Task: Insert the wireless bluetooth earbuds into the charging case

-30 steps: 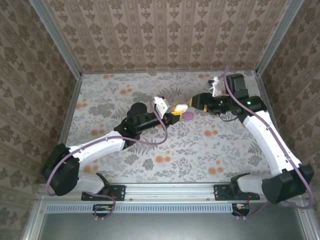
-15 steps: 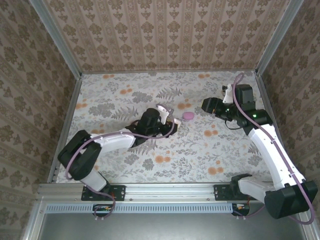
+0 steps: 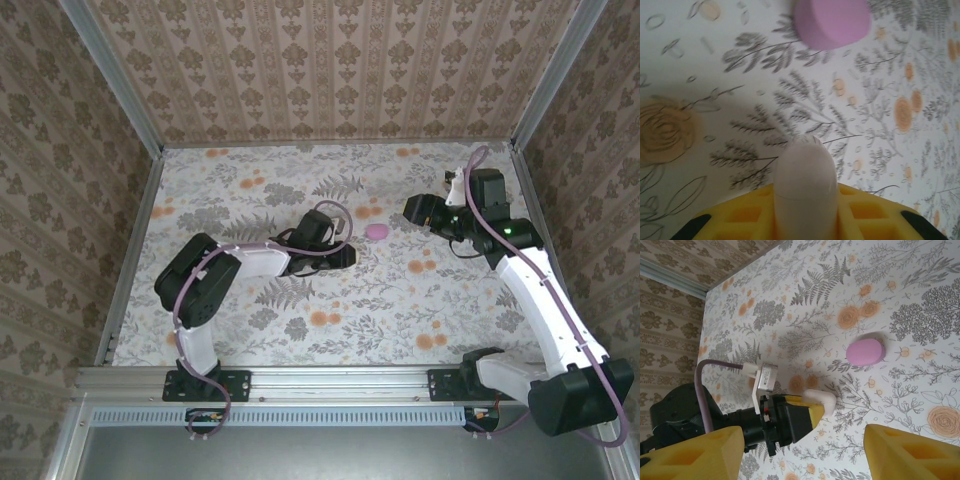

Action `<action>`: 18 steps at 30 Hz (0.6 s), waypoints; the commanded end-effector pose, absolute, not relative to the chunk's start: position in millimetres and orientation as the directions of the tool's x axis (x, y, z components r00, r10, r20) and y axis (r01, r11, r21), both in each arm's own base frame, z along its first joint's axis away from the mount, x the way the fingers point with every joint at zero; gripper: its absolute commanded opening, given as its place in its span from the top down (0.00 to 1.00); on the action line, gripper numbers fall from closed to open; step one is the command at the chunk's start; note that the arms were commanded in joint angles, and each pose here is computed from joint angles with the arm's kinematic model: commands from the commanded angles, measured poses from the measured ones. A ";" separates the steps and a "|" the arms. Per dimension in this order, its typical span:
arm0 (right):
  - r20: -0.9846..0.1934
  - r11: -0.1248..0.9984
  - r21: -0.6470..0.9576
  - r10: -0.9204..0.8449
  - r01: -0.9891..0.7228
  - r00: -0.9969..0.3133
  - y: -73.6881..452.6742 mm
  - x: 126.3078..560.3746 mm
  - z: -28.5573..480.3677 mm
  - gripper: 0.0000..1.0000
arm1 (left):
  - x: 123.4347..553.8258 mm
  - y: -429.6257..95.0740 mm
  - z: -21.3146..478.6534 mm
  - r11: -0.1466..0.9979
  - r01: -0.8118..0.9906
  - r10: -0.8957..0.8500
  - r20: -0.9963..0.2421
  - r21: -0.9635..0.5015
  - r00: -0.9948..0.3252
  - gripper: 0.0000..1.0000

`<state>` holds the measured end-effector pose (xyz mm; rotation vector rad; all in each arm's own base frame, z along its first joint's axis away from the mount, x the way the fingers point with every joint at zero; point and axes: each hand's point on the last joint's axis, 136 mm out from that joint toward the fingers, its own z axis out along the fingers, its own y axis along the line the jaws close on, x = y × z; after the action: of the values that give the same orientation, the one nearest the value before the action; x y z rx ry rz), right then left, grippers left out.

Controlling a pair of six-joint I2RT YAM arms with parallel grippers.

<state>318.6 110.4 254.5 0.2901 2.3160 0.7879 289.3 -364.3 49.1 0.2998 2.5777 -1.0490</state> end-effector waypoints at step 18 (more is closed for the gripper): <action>-0.591 0.891 0.443 0.375 0.100 -0.714 73.3 330.3 222.6 0.28 | 291.2 -317.9 58.6 0.838 0.218 0.006 -0.391 -0.500 -0.920 0.47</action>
<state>323.5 97.2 233.2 0.3254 2.3494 0.6848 285.8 -337.5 42.1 0.1850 2.6828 -0.8781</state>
